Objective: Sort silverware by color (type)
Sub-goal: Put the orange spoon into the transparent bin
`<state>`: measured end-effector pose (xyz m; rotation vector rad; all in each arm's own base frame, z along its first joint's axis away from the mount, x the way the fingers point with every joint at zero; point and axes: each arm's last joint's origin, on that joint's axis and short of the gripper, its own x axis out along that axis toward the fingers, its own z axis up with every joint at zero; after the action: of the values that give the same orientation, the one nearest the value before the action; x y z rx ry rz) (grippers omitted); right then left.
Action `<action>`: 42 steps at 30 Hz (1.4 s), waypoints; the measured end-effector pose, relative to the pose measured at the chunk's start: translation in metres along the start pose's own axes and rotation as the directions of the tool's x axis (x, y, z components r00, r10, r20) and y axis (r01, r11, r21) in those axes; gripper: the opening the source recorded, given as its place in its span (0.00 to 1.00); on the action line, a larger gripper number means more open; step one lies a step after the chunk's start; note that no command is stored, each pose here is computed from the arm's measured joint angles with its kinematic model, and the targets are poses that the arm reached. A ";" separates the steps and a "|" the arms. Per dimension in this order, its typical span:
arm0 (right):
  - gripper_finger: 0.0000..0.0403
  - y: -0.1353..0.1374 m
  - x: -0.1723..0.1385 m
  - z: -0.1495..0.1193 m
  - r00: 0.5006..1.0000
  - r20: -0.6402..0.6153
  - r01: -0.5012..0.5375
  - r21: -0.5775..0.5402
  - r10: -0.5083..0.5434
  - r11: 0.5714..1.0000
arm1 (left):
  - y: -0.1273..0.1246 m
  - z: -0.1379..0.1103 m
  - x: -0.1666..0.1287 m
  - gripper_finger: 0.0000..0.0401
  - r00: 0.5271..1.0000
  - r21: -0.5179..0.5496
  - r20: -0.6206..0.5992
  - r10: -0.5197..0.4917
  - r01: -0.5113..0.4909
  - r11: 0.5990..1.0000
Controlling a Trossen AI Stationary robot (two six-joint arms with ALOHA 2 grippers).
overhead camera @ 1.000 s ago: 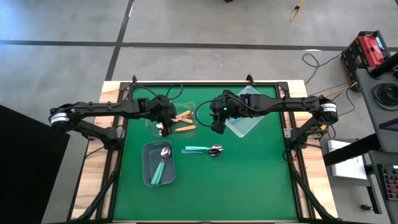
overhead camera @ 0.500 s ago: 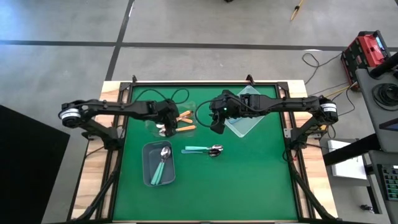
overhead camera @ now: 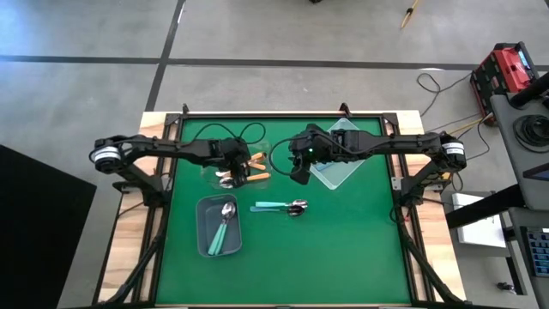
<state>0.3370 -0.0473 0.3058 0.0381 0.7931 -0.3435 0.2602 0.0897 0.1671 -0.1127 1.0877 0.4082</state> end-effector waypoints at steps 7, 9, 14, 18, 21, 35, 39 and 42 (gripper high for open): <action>0.32 0.000 0.000 0.000 1.000 0.000 0.000 -0.002 0.000 1.000 | -0.001 -0.001 0.007 0.24 1.000 -0.001 -0.021 -0.012 0.012 1.000; 0.32 0.000 0.000 0.000 1.000 -0.001 0.000 -0.003 0.000 1.000 | -0.001 -0.001 0.008 0.24 1.000 -0.001 -0.024 -0.014 0.014 1.000; 0.32 0.000 0.002 -0.003 1.000 -0.011 0.002 -0.005 -0.002 1.000 | -0.002 -0.001 0.010 0.24 1.000 -0.005 -0.028 -0.015 0.015 1.000; 0.32 0.000 0.003 -0.005 1.000 -0.018 0.003 -0.004 -0.003 1.000 | -0.002 -0.001 0.010 0.24 0.999 -0.010 -0.028 -0.023 0.022 1.000; 0.32 0.000 0.004 -0.006 1.000 -0.021 0.003 -0.004 -0.003 1.000 | -0.002 -0.001 0.011 0.24 0.999 -0.024 -0.023 -0.023 0.022 0.999; 0.32 0.000 0.005 -0.007 1.000 -0.020 0.003 -0.007 -0.003 1.000 | -0.002 -0.001 0.011 0.33 1.000 -0.031 -0.020 -0.014 0.013 0.999; 0.32 0.000 0.005 -0.007 1.000 -0.020 0.003 -0.007 -0.003 1.000 | -0.002 -0.001 0.011 0.34 1.000 -0.031 -0.021 -0.014 0.013 0.999; 0.32 0.000 0.005 -0.007 1.000 -0.020 0.003 -0.005 -0.003 1.000 | -0.002 -0.003 0.012 0.35 1.000 -0.044 -0.025 -0.013 0.012 0.999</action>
<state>0.3354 -0.0472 0.2975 0.0353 0.8143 -0.3443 0.2631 0.0902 0.1551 -0.1641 1.1022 0.4202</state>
